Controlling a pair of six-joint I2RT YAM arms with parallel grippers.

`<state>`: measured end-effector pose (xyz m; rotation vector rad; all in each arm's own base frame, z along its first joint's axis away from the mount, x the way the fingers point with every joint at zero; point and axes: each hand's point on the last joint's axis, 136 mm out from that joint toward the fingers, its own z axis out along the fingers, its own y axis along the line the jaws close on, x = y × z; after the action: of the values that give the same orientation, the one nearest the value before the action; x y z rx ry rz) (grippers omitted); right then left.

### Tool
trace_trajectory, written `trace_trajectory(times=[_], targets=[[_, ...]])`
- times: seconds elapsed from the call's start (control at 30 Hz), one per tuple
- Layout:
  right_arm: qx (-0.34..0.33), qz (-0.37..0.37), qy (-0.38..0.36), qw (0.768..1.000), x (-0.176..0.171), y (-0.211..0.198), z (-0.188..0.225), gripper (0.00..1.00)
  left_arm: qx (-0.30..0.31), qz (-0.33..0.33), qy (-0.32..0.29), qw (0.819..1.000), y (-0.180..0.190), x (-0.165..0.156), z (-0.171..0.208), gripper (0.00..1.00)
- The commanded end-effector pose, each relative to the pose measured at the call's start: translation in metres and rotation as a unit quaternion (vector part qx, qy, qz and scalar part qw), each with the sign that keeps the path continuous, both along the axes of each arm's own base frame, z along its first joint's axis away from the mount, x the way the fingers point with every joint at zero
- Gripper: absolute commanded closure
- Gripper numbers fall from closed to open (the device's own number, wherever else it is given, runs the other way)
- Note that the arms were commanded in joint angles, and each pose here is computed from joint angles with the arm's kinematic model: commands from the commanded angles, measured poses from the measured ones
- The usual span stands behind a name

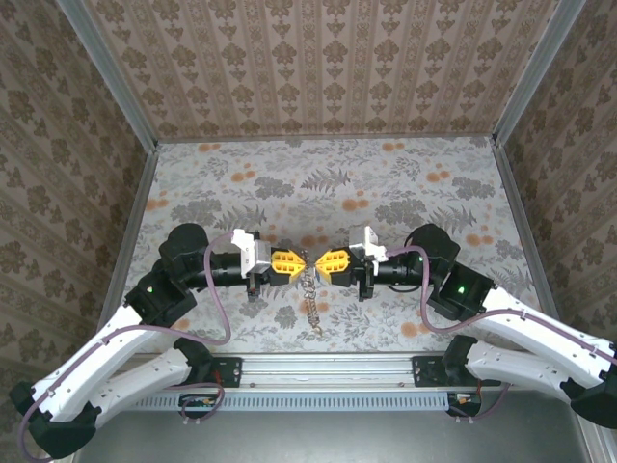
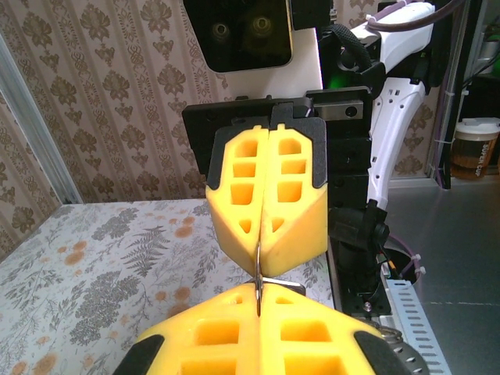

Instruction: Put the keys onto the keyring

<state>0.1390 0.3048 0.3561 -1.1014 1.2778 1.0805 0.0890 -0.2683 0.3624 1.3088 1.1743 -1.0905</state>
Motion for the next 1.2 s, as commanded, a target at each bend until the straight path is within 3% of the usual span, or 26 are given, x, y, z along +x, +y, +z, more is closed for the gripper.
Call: trace_trajectory(times=[0.0, 1.17], targets=[[0.013, 0.008, -0.008, 1.000, -0.0029, -0.0017, 0.0048, 1.00, -0.031, -0.012, -0.035, 0.999, 0.0048, -0.0099, 0.0270, 1.00], [0.024, 0.040, -0.008, 0.999, -0.0092, 0.0046, 0.0068, 1.00, -0.034, -0.011, -0.035, 0.999, 0.0037, -0.0088, 0.0272, 1.00]])
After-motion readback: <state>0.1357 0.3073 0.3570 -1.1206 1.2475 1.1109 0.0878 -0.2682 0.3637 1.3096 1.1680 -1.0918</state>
